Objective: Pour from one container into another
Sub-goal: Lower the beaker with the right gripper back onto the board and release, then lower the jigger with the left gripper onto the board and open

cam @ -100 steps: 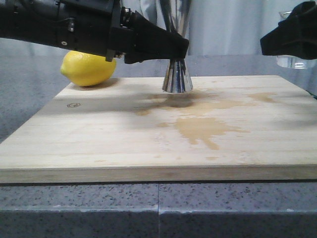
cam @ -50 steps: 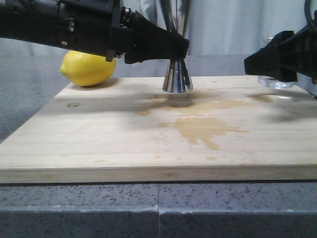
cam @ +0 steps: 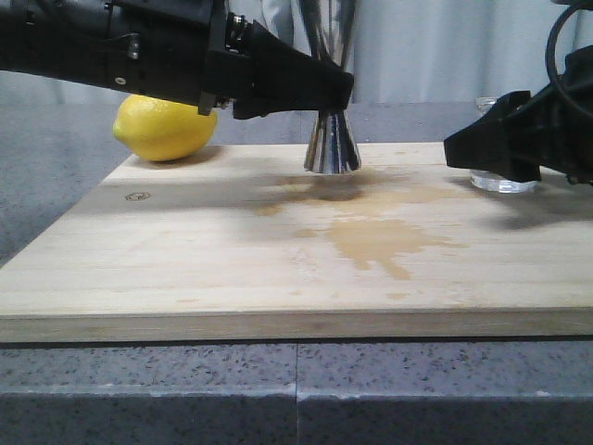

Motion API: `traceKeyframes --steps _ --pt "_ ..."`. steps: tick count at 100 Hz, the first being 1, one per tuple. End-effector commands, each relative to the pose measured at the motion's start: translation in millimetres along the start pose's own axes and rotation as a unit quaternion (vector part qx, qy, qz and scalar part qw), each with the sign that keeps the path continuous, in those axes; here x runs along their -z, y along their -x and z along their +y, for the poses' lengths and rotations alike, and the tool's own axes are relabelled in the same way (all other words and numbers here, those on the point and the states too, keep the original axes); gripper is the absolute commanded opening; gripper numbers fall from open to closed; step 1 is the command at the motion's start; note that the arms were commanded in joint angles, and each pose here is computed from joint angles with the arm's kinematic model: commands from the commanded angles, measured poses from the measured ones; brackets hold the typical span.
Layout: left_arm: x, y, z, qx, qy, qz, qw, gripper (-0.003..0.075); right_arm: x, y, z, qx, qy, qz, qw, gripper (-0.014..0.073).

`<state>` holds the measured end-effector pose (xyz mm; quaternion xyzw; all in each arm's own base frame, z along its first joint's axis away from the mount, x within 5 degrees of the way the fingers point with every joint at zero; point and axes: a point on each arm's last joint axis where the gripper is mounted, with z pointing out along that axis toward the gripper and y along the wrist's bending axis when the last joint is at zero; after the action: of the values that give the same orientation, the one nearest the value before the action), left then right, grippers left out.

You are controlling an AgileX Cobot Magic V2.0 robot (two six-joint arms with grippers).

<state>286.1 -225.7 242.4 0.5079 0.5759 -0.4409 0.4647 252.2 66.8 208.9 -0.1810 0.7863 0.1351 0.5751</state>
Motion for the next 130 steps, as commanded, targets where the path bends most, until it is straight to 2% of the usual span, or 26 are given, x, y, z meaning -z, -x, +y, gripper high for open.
traceKeyframes --steps 1,11,26,35,58,73,84,110,130 --pt "4.9 28.7 -4.7 -0.013 -0.011 -0.061 0.998 0.0020 1.4 16.1 -1.0 0.008 0.003 -0.045 0.999 0.0292" --pt "4.9 28.7 -4.7 -0.013 -0.011 -0.061 0.998 0.0020 1.4 16.0 -1.1 0.008 0.003 -0.044 0.999 0.0370" --pt "4.9 28.7 -4.7 -0.013 -0.011 -0.061 0.998 0.0020 1.4 16.0 -1.1 0.008 0.003 -0.045 0.999 0.0552" --pt "4.9 28.7 -4.7 -0.013 -0.011 -0.061 0.998 0.0020 2.6 17.2 -1.0 0.009 0.002 -0.046 0.999 0.0603" --pt "4.7 27.4 -2.8 -0.012 -0.001 -0.054 0.998 0.0020 18.0 25.6 -1.3 0.006 -0.020 -0.030 0.999 0.0606" --pt "4.7 27.1 -2.3 -0.012 0.002 -0.051 0.999 0.0020 33.4 37.0 8.2 0.013 0.012 -0.042 0.999 0.0606" --pt "4.7 26.8 -1.9 -0.015 0.004 -0.050 0.999 0.0020 42.1 41.8 9.9 0.017 0.009 -0.043 0.999 0.0606" --pt "4.6 24.4 1.8 -0.015 0.024 -0.036 0.999 0.0020 67.7 64.0 15.0 0.035 0.001 -0.102 0.994 0.0606" --pt "4.6 24.3 1.9 -0.036 0.026 -0.035 0.998 0.0020 80.9 69.0 14.8 0.045 -0.021 -0.107 0.993 0.0606"
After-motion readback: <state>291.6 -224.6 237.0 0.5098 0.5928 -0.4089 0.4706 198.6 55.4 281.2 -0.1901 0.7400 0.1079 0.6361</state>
